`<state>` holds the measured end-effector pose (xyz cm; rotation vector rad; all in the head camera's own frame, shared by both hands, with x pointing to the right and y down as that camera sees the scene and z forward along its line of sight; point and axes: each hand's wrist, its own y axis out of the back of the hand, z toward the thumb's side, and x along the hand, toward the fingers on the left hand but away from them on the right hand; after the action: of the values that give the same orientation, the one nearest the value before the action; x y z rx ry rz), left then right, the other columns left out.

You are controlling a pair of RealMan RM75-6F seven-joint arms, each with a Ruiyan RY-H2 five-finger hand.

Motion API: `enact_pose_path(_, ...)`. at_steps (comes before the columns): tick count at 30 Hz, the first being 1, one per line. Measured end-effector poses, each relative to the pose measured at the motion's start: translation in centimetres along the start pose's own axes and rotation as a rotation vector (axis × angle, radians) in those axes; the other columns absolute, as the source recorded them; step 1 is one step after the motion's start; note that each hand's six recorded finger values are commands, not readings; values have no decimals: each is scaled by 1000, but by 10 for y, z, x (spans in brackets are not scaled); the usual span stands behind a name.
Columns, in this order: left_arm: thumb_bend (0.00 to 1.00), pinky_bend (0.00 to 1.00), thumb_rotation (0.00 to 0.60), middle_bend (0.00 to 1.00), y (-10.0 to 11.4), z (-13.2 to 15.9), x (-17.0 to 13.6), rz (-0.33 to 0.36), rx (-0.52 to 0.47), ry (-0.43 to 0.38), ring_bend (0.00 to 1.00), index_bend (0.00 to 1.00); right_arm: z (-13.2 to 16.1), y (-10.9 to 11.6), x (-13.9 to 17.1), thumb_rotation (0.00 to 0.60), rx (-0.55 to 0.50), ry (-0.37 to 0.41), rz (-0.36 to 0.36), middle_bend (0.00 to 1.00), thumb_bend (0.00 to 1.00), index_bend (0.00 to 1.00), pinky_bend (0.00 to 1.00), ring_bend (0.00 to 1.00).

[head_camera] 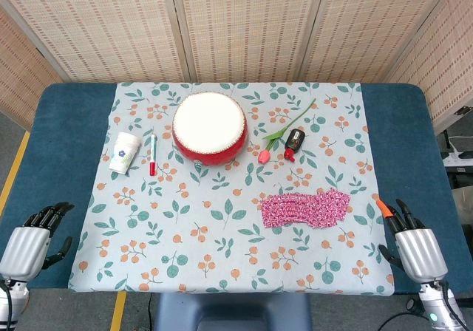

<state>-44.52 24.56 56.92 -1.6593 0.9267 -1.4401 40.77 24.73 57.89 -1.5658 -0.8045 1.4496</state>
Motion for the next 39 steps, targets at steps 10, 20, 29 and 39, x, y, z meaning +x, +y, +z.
enact_pose_path(10,424,331,600,176,1,1,0,4,-3,-8,203,177,0,-11,-2,600,29,-18,84,531,381,0,485,538)
enact_pose_path(20,424,333,600,187,2,-1,1,5,-12,-6,213,179,-1,-56,-27,600,76,-43,264,820,802,0,823,928)
enact_pose_path(29,424,352,600,191,2,0,1,1,-12,-13,222,183,1,-82,-61,600,45,-88,355,832,860,0,827,940)
enact_pose_path(39,424,361,600,198,2,-2,0,4,-15,-8,222,184,22,-106,-85,600,22,-61,460,833,878,0,827,941)
